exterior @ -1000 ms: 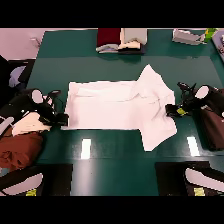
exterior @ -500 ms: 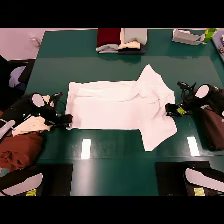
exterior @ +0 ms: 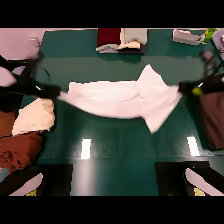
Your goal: Fold the shirts.
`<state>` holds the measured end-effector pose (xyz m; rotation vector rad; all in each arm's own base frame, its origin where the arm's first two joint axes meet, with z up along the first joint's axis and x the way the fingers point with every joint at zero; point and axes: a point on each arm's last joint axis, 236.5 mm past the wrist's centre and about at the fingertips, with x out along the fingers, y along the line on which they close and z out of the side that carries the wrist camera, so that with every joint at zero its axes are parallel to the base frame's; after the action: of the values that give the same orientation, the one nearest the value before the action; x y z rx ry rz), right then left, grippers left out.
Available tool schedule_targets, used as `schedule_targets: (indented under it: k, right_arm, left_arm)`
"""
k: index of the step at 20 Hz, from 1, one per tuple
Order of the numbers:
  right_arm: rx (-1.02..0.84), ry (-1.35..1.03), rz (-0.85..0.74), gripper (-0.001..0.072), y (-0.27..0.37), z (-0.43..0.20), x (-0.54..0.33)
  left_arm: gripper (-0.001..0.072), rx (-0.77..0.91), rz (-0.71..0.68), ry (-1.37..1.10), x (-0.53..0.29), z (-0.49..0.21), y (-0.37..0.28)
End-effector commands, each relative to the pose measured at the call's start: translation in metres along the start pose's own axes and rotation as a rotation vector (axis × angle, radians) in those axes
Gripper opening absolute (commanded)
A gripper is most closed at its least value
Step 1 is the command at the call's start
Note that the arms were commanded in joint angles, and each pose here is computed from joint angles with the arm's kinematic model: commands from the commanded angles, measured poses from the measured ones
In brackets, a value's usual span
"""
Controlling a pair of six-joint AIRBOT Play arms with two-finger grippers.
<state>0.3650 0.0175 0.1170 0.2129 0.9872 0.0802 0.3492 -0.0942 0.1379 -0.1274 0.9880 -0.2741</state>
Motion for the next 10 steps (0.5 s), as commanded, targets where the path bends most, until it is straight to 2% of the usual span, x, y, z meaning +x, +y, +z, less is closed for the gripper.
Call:
schedule_targets:
  k: [1, 5, 10]
  right_arm:
    - [-0.094, -0.404, 0.023, 0.0021, 0.037, 0.083, -0.149]
    - [-0.177, -0.804, -0.047, 0.0021, 0.056, 0.112, -0.319]
    - [-0.159, -1.026, -0.115, 0.002, 0.056, 0.093, -0.429]
  left_arm:
    - [0.0023, 0.117, 0.036, -0.456, -0.168, 0.081, -0.029]
    - [0.0023, 0.196, 0.044, -0.899, -0.356, 0.098, -0.065]
    - [0.0022, 0.23, 0.015, -1.196, -0.473, 0.084, -0.089]
